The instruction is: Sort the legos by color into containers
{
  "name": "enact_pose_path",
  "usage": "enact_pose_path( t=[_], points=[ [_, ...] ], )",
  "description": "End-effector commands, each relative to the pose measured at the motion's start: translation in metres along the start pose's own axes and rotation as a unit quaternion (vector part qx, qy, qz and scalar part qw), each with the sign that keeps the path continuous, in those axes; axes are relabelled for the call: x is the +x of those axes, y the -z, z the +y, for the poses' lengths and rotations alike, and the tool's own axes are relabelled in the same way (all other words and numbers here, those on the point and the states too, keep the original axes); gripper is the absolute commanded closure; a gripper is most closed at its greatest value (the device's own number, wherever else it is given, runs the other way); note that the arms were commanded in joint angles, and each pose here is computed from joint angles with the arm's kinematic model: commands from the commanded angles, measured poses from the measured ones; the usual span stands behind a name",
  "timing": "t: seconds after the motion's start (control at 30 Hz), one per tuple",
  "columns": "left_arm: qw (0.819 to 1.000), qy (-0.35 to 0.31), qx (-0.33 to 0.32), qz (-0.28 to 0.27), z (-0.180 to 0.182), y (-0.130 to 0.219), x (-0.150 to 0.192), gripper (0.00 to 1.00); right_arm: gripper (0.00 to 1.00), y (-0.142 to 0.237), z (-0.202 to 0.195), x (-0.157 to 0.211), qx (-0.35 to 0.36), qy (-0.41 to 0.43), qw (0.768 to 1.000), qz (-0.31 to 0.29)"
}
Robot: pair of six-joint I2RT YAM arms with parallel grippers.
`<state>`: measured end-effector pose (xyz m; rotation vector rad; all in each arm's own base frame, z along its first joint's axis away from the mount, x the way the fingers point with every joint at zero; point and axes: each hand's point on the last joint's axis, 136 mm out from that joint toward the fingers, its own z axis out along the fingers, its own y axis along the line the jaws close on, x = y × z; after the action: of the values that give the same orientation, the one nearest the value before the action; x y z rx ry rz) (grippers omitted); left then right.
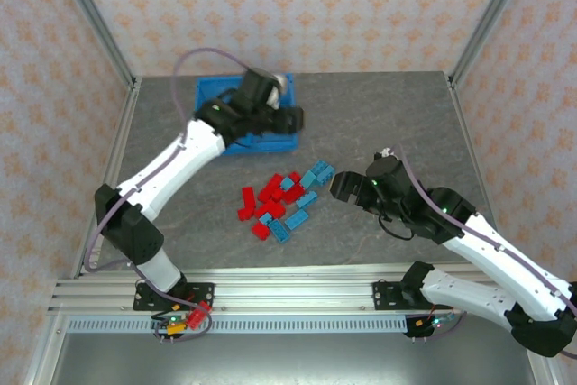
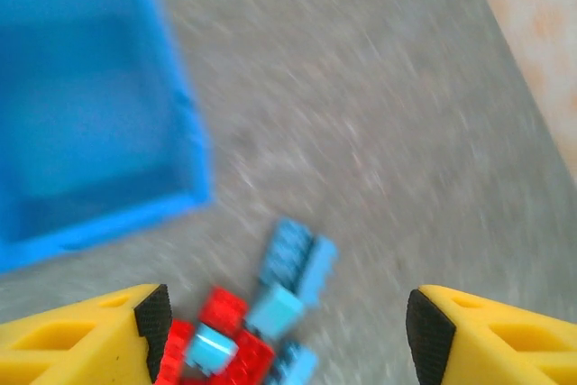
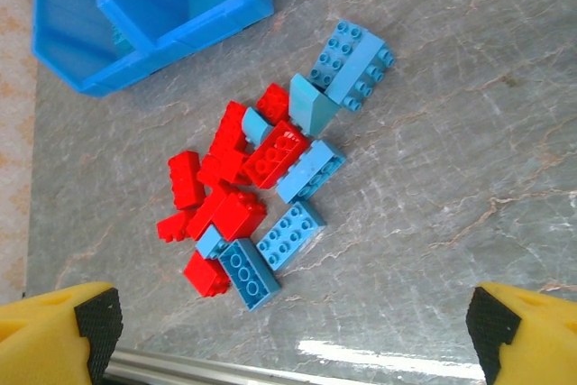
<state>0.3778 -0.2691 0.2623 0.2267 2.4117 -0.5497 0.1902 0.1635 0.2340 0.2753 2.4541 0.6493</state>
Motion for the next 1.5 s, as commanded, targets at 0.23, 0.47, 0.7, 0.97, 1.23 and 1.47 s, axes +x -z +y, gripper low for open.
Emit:
enact_pose_path(
  t=[0.23, 0.47, 0.7, 0.97, 1.23, 1.47],
  points=[
    [0.952, -0.219, -0.059, 0.205, 0.005, -0.104, 0.115, 0.31, 0.00, 0.010, -0.029, 0.008, 0.027, -0.016, 0.999, -0.011],
    [0.933, -0.250, -0.073, 0.248, 0.016, -0.137, 0.131, 0.35, 0.01, 0.022, -0.035, 0.006, 0.021, -0.027, 0.999, -0.027],
    [0.926, -0.261, -0.074, 0.264, 0.019, -0.159, 0.138, 0.48, 0.01, 0.024, -0.036, 0.005, 0.020, -0.030, 0.999, -0.029],
    [0.925, -0.248, -0.057, 0.282, 0.018, -0.170, 0.153, 0.56, 0.01, 0.029, -0.042, 0.004, 0.024, -0.038, 0.998, -0.038],
    [0.929, -0.236, -0.062, 0.277, 0.020, -0.166, 0.154, 0.69, 0.01, 0.029, -0.041, 0.004, 0.019, -0.040, 0.998, -0.041],
    [0.965, -0.186, -0.059, 0.178, 0.015, -0.126, 0.083, 0.74, 0.01, 0.031, -0.029, 0.001, -0.004, -0.030, 0.999, -0.039]
  ],
)
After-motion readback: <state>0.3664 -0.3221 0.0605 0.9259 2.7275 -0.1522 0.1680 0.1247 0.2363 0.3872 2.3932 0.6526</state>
